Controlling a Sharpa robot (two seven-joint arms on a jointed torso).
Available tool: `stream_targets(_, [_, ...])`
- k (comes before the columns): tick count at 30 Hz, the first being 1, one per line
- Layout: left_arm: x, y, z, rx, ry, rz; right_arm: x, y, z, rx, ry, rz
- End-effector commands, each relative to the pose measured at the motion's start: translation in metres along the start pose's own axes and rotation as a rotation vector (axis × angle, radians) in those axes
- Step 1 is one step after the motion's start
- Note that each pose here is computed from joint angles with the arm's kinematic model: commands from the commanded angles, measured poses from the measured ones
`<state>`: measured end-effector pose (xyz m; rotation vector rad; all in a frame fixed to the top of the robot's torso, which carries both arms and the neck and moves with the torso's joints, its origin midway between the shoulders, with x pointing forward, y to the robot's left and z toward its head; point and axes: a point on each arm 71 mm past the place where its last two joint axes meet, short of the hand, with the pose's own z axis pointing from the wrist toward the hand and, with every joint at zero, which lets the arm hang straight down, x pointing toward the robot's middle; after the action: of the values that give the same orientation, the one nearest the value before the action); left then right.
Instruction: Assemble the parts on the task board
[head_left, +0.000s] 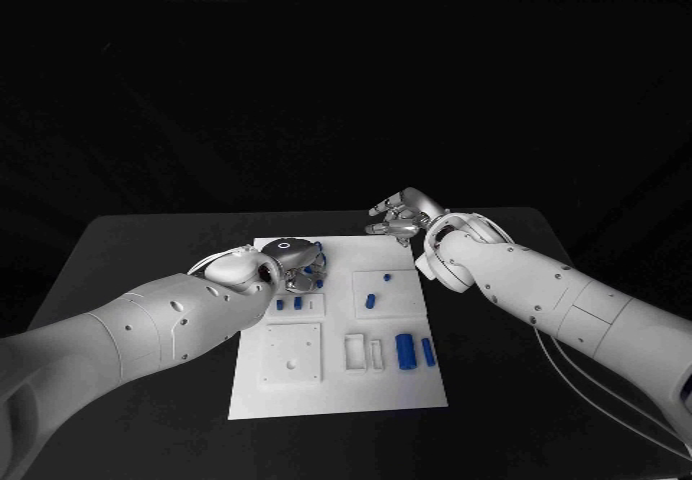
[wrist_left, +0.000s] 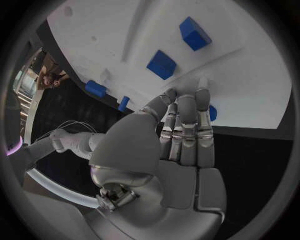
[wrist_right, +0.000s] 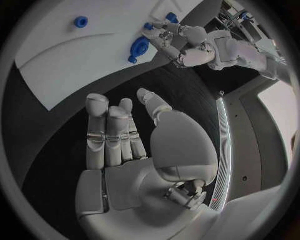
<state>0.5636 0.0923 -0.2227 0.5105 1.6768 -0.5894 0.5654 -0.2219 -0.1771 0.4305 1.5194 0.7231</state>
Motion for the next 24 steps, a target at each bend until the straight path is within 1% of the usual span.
stream_targets(1, [0.0031,-0.0012,0.001,-0.006,0.033,0.003,0.0001,0.001,-0.0002,-0.007,0.001,-0.001])
stream_targets(7, [0.0052,-0.0009,0.0013,-0.004,0.041,0.002,0.0002,0.0013,-0.0002,-0.008,0.002,-0.001])
stream_targets(16, [0.0103,-0.0047,0.0022,0.012,0.07,-0.006,0.0005,0.0024,-0.0003,-0.01,0.002,0.0])
stream_targets(24, [0.0119,-0.0053,0.0019,0.014,0.087,-0.011,0.0009,0.0034,-0.0003,-0.013,0.003,0.0])
